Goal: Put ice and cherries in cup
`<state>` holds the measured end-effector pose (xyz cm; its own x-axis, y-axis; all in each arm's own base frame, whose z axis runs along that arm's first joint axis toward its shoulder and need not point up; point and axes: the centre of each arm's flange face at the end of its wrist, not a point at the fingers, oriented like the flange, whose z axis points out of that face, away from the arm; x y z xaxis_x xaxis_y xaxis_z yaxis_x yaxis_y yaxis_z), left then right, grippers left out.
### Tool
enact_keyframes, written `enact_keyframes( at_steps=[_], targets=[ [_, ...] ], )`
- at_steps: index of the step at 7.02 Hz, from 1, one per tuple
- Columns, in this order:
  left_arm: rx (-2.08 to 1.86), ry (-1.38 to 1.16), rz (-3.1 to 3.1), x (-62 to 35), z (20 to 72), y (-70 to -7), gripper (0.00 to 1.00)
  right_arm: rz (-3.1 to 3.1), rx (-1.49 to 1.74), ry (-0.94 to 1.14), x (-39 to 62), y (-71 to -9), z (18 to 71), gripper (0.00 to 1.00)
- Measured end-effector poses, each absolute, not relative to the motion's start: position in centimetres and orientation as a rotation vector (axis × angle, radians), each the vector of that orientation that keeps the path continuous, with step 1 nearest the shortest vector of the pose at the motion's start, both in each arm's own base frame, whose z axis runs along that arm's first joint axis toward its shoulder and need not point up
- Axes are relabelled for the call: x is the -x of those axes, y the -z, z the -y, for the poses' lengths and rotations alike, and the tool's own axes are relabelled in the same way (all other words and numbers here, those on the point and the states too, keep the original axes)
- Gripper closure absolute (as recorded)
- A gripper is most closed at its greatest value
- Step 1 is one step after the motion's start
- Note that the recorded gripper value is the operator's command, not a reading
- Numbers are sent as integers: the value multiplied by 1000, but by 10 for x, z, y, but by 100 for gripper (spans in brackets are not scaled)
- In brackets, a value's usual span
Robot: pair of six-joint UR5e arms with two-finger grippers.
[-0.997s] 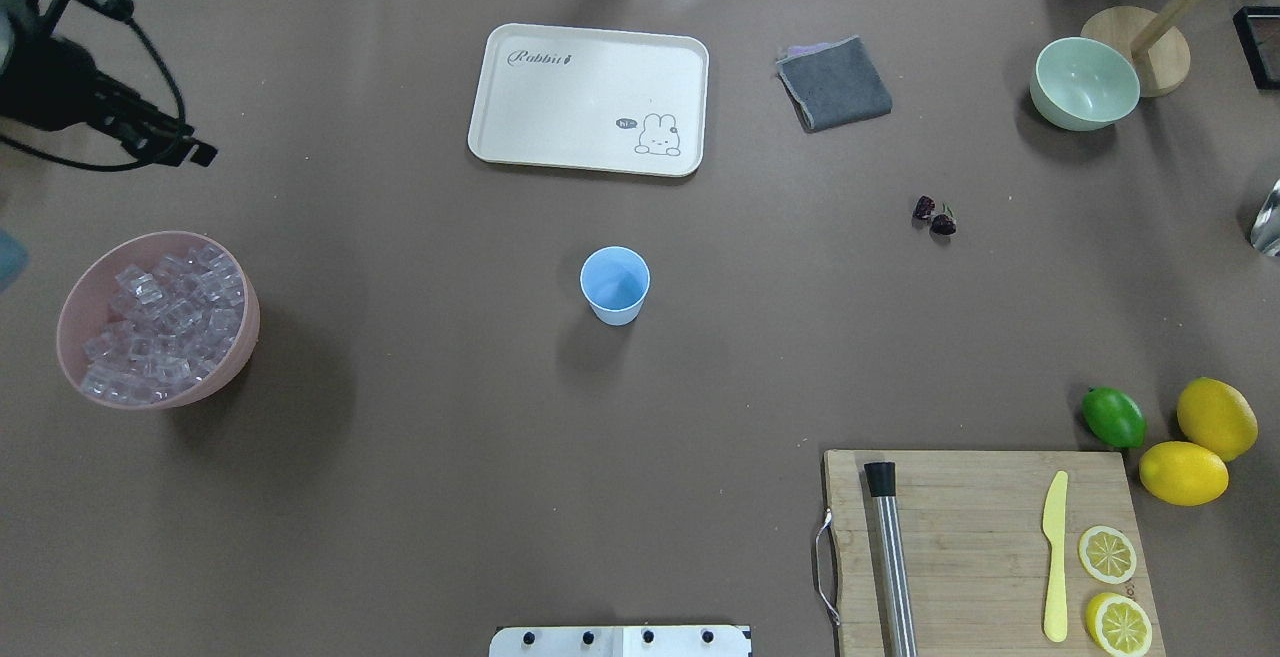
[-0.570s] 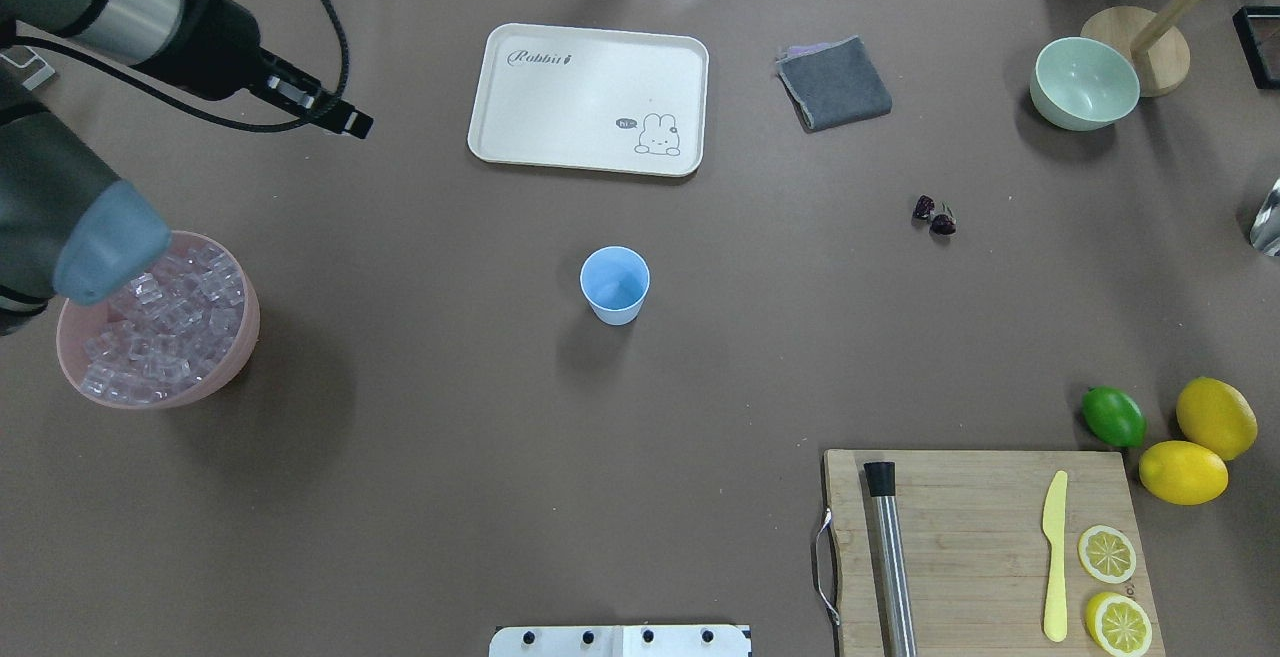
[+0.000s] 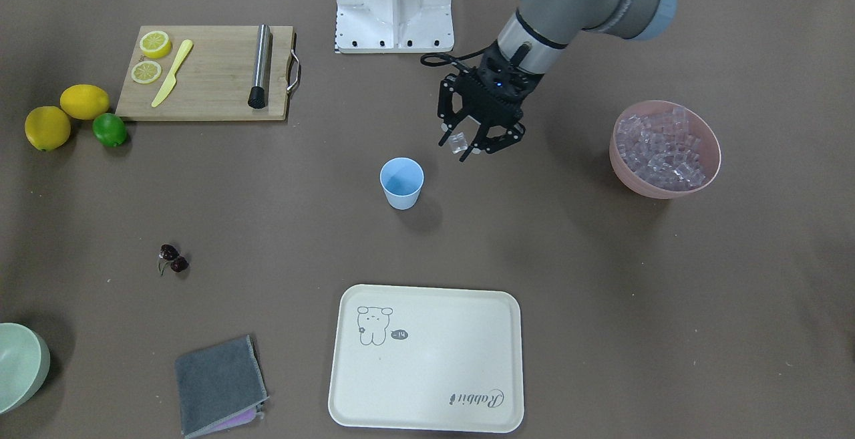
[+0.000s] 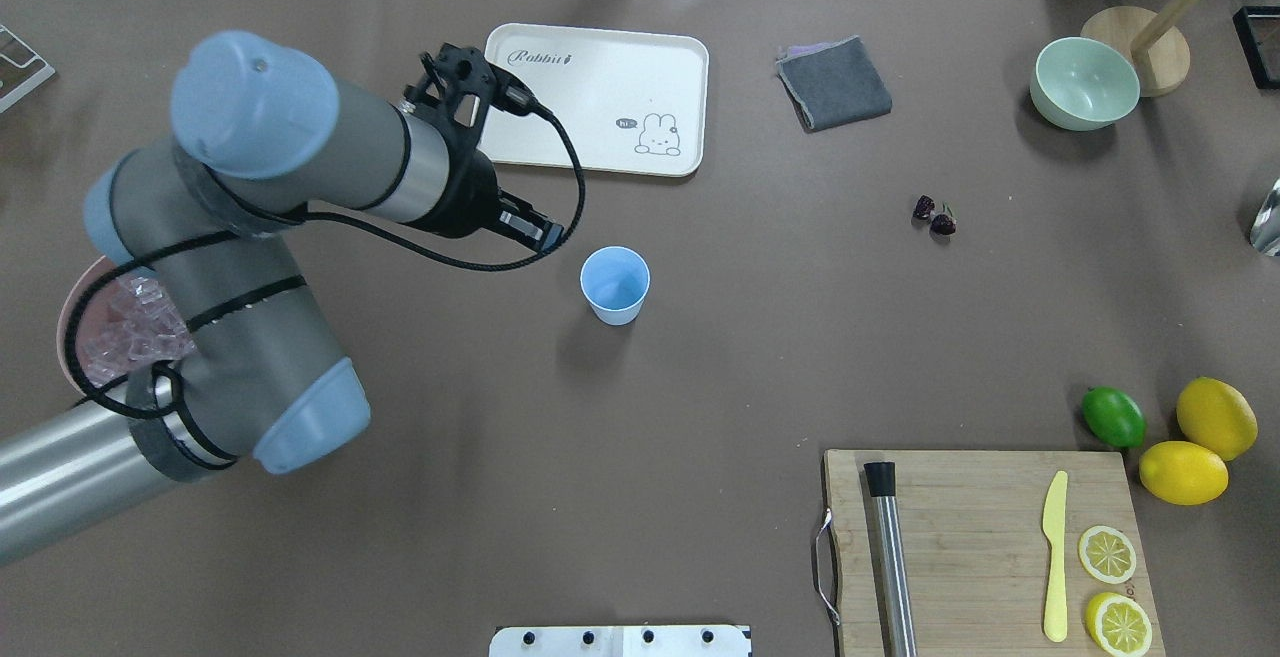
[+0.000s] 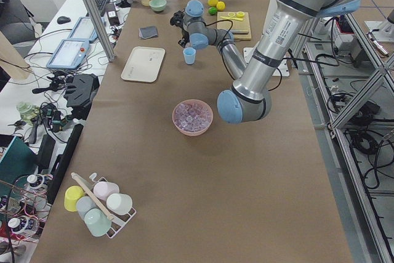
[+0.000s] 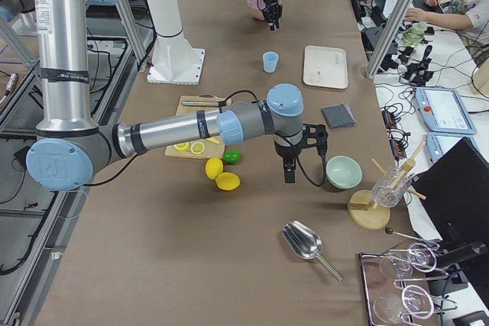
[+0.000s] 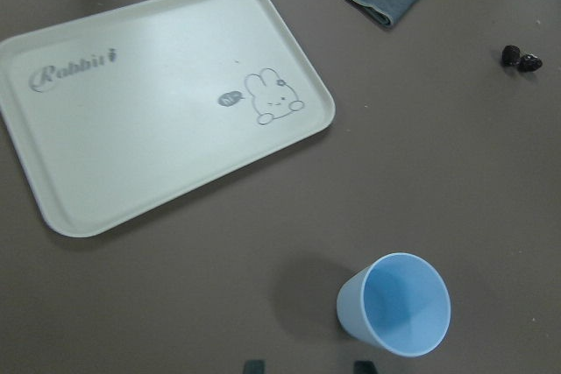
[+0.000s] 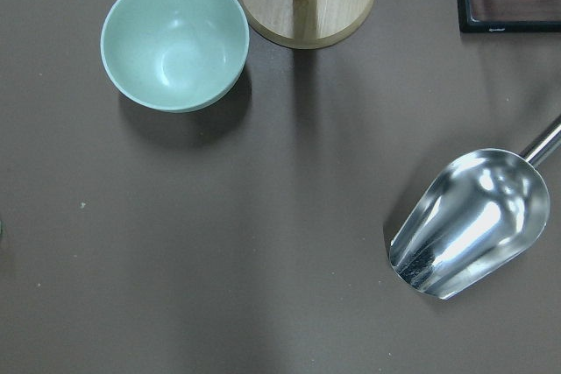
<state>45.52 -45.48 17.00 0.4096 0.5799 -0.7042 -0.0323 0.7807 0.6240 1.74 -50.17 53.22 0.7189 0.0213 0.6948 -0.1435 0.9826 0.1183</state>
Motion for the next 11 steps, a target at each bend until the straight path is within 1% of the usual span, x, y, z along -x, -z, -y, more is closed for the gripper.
enact_keyframes(
  at_steps=[3,6,9,10,11],
  targets=[
    [-605,-424,-1081,-519,444,-188,100,757,-167,-84,-12,-532,503,0],
    [-619,-432,-1096,-532,441,-182,100,757,-164,-79,-8,-532,503,0],
    [-676,-406,-1100,-541,450,-183,100,759,-166,-72,-5,-530,503,0],
    [-679,-404,-1098,-546,454,-183,86,758,-167,-71,-5,-529,504,0],
    [-680,-404,-1098,-549,455,-184,36,758,-169,-70,-5,-528,505,0]
  ],
)
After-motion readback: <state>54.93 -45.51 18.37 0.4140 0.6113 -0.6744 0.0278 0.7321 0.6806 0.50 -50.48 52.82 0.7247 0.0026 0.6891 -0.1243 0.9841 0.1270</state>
